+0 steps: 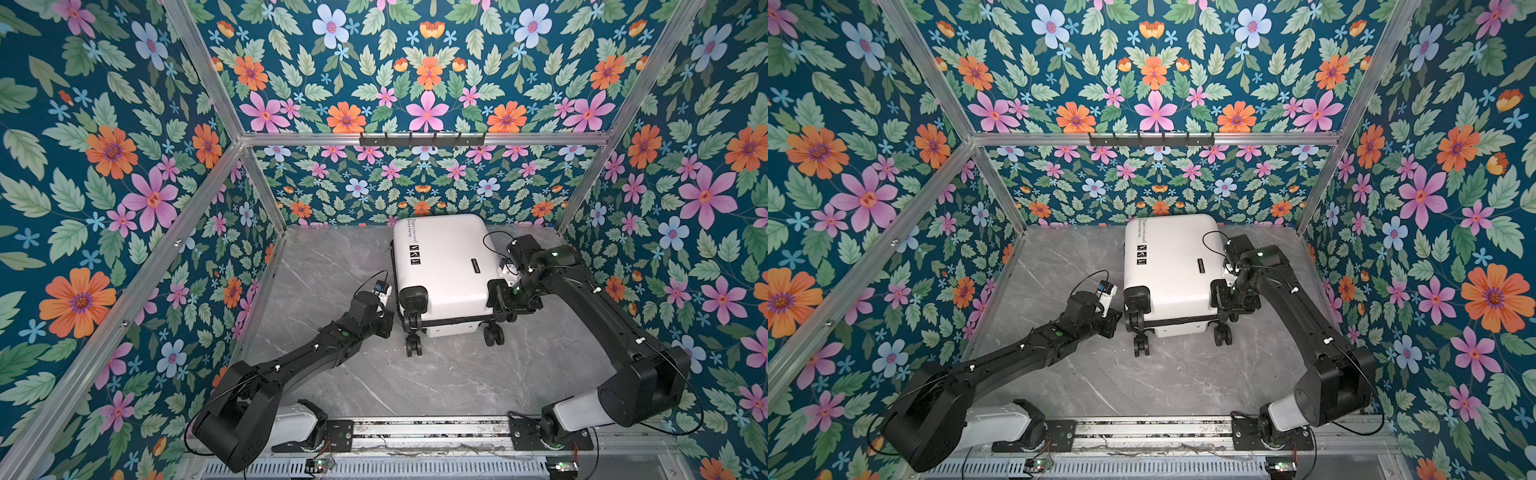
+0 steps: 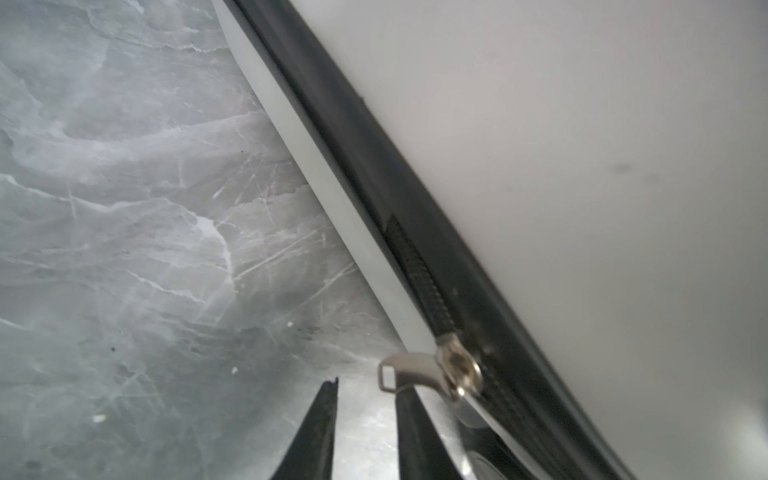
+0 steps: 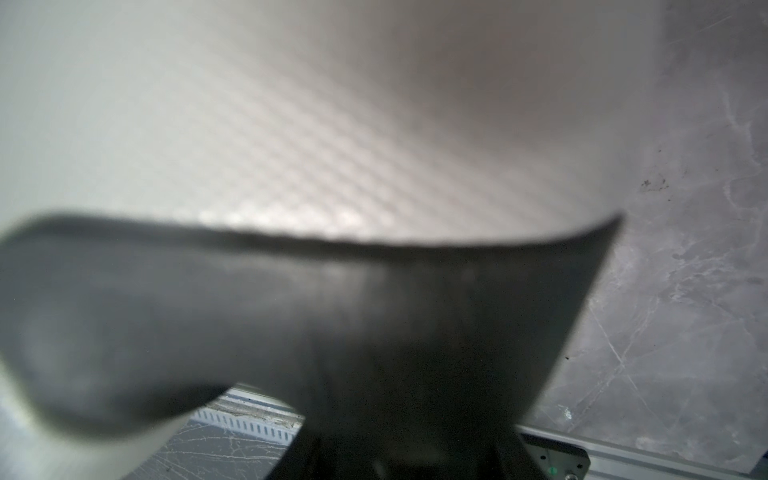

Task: Pack the luggage

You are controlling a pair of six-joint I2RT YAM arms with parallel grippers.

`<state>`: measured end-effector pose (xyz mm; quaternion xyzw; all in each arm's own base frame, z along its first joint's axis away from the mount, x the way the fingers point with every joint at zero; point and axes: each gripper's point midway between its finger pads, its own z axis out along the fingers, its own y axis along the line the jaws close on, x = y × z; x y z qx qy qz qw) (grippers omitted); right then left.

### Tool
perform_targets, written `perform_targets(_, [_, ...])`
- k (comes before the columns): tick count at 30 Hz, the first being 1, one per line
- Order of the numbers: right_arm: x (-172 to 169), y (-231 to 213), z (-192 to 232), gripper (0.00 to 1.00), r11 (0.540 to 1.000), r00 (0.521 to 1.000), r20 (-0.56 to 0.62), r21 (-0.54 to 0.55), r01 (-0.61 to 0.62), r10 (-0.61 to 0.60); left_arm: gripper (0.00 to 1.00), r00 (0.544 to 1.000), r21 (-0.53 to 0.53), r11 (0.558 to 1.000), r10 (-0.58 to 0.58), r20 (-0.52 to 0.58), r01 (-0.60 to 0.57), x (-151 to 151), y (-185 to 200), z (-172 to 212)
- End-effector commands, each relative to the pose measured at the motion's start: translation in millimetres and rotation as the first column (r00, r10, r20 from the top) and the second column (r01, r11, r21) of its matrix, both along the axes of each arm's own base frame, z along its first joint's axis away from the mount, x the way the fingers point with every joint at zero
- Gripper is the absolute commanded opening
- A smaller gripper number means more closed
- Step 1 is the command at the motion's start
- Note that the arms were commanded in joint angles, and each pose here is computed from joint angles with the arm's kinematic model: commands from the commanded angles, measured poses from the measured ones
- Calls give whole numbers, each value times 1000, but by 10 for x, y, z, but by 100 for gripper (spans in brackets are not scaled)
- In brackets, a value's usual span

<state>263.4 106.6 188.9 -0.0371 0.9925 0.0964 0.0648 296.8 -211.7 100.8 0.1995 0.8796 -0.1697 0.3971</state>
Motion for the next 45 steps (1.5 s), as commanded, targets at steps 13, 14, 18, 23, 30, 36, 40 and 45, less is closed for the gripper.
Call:
perform_targets(13, [29, -25, 64, 35, 1000, 999, 26, -3, -19, 19, 28, 994, 85, 991, -104, 34, 101, -34, -84, 2])
perform_targets(14, [33, -27, 63, 35, 1000, 999, 27, -3, -19, 19, 27, 994, 85, 992, -101, 38, 97, -23, -85, 9])
perform_targets(18, [18, -26, 49, 35, 1000, 1000, 21, -4, -24, 24, 23, 994, 83, 993, -91, 54, 87, 37, -105, 49])
perform_targets(23, [21, -15, 45, 35, 1000, 1000, 18, 2, -24, 24, 14, 992, 83, 991, -113, 57, 108, 61, -161, 73])
perform_targets(30, [19, -15, 43, 35, 1000, 1000, 18, 2, -24, 24, 0, 985, 71, 983, -169, 31, 167, -28, -239, 38])
perform_targets(36, [22, 30, 39, 23, 1000, 1000, 6, 30, 2, -2, 0, 974, 38, 974, -225, 2, 225, -199, -294, 112])
perform_targets(40, [-1, 97, 54, 45, 996, 999, -7, 77, 36, -35, 0, 968, 9, 968, -250, -17, 251, -367, -316, 169])
perform_targets(45, [-7, -17, 287, 82, 985, 986, 41, 60, 159, -162, 0, 971, 7, 971, -239, -28, 240, -386, -296, 183])
